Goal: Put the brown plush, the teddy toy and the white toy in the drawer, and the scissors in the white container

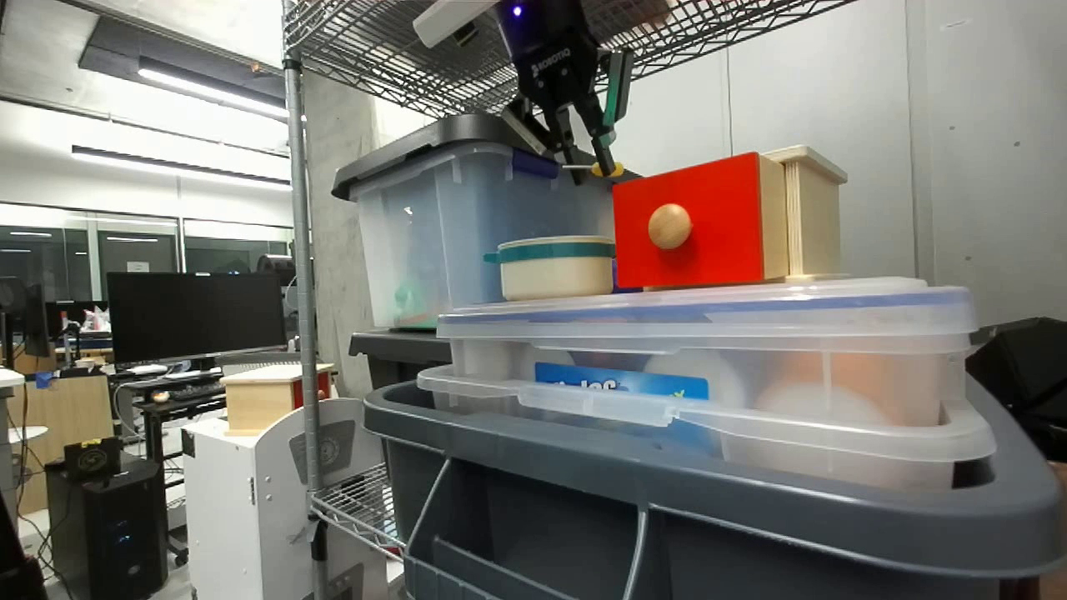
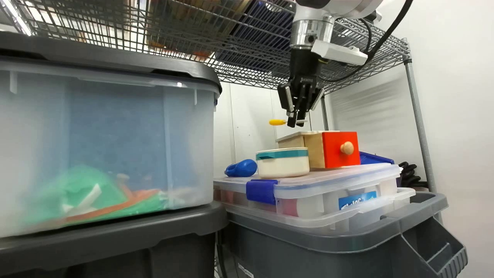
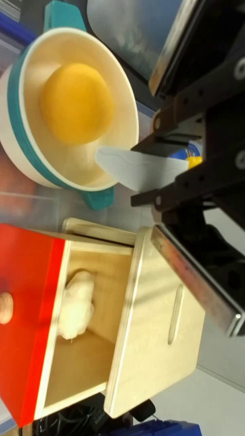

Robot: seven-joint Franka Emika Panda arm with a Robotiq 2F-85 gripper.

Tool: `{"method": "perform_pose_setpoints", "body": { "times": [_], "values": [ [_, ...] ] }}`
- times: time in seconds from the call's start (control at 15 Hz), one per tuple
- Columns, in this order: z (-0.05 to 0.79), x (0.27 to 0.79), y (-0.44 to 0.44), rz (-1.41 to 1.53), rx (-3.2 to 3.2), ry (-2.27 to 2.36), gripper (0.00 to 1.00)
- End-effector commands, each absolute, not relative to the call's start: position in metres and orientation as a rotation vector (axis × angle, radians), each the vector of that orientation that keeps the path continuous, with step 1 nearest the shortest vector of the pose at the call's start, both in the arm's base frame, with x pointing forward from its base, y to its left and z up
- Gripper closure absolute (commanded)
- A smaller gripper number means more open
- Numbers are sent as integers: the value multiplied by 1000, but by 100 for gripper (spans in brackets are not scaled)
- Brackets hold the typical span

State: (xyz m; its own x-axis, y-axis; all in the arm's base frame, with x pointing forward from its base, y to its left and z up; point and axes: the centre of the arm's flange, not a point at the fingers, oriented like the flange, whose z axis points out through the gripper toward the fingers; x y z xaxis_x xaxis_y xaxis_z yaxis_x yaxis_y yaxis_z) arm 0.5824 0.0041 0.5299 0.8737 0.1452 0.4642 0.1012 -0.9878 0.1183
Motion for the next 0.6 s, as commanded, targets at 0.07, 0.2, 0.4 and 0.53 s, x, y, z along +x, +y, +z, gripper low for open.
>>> {"method": "perform_pose_setpoints", "body": {
  "times": [0.07,0.2,0.4,0.53],
  "values": [
    [518,578,23,710,2977,248,93],
    [514,577,26,698,2980,260,93],
    [512,576,24,689,2982,258,93],
    [510,576,22,685,2984,255,93]
  ]
}}
